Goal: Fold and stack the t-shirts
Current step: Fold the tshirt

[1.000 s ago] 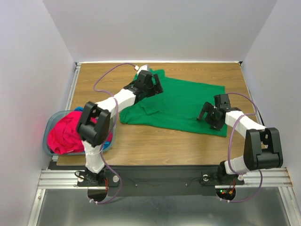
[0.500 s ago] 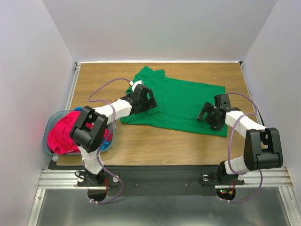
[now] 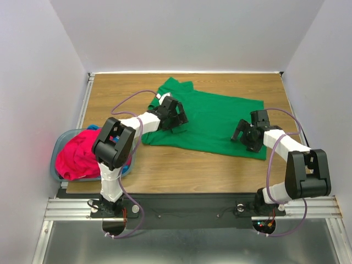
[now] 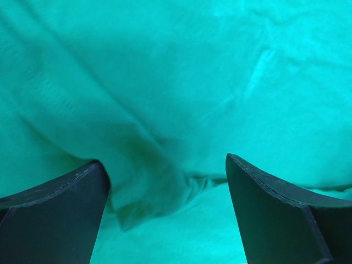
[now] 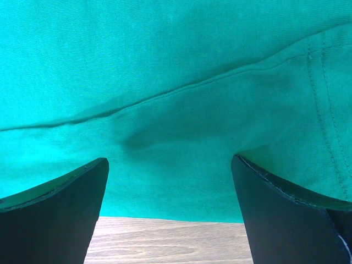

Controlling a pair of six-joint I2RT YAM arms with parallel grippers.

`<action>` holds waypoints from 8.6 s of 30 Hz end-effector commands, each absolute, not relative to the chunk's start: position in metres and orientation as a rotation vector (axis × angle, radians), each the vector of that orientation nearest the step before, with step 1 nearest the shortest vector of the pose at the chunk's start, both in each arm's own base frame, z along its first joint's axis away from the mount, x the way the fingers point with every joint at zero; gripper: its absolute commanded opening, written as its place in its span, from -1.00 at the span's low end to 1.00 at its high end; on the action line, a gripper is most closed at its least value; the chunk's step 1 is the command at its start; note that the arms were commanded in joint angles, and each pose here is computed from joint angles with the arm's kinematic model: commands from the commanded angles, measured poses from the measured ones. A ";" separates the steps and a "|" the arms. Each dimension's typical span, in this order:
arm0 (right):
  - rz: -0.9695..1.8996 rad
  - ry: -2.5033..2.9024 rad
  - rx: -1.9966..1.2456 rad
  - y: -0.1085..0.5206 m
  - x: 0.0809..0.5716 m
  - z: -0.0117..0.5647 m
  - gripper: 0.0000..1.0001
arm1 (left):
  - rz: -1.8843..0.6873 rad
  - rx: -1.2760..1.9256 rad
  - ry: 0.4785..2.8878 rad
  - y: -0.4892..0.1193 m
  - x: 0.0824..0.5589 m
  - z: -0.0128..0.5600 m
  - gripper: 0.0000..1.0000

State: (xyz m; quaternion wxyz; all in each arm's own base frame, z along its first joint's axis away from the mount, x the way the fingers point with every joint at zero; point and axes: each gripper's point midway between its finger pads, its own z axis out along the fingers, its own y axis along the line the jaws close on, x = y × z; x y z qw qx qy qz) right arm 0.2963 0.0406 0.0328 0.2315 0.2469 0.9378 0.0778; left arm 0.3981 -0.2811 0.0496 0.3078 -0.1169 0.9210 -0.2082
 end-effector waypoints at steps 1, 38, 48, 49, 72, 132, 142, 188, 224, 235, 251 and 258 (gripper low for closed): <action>0.152 2.606 0.686 0.032 0.288 0.024 1.00 | -0.661 -0.300 2.353 -0.306 0.421 0.075 0.89; 0.158 2.565 0.663 0.031 0.287 0.042 1.00 | -0.523 -0.312 2.304 -0.238 0.378 0.105 0.91; 0.173 2.650 0.744 0.035 0.250 0.015 1.00 | -0.445 -0.454 2.566 -0.195 0.285 0.007 0.88; 0.179 2.640 0.765 0.036 0.248 0.017 1.00 | -0.440 -0.492 2.611 -0.192 0.271 0.001 0.86; 0.154 2.464 0.780 0.025 0.269 0.096 1.00 | -0.285 -0.558 2.397 -0.180 0.261 0.117 0.94; -0.251 2.365 0.812 -0.042 0.413 0.116 1.00 | -0.267 0.000 2.250 -0.228 0.622 0.089 -1.00; -0.278 2.312 0.812 -0.072 0.485 0.120 0.97 | -0.273 0.027 2.193 -0.226 0.618 0.121 -1.00; -0.418 2.342 0.822 -0.112 0.498 0.090 -0.99 | -0.385 0.203 2.050 -0.228 0.570 0.177 -1.00; -0.312 2.278 0.860 -0.089 0.380 0.124 -0.99 | -0.524 0.019 1.985 -0.170 0.386 0.166 -1.00; -0.340 2.298 0.883 -0.088 0.350 0.112 -0.99 | -0.570 -0.085 2.021 -0.157 0.344 0.138 -1.00; -0.318 2.305 0.936 -0.081 0.315 0.110 1.00 | -0.620 -0.291 2.137 -0.147 0.289 0.127 0.97; 0.008 2.352 0.765 -0.037 0.332 0.129 1.00 | -0.629 -0.248 2.122 -0.166 0.324 0.152 0.97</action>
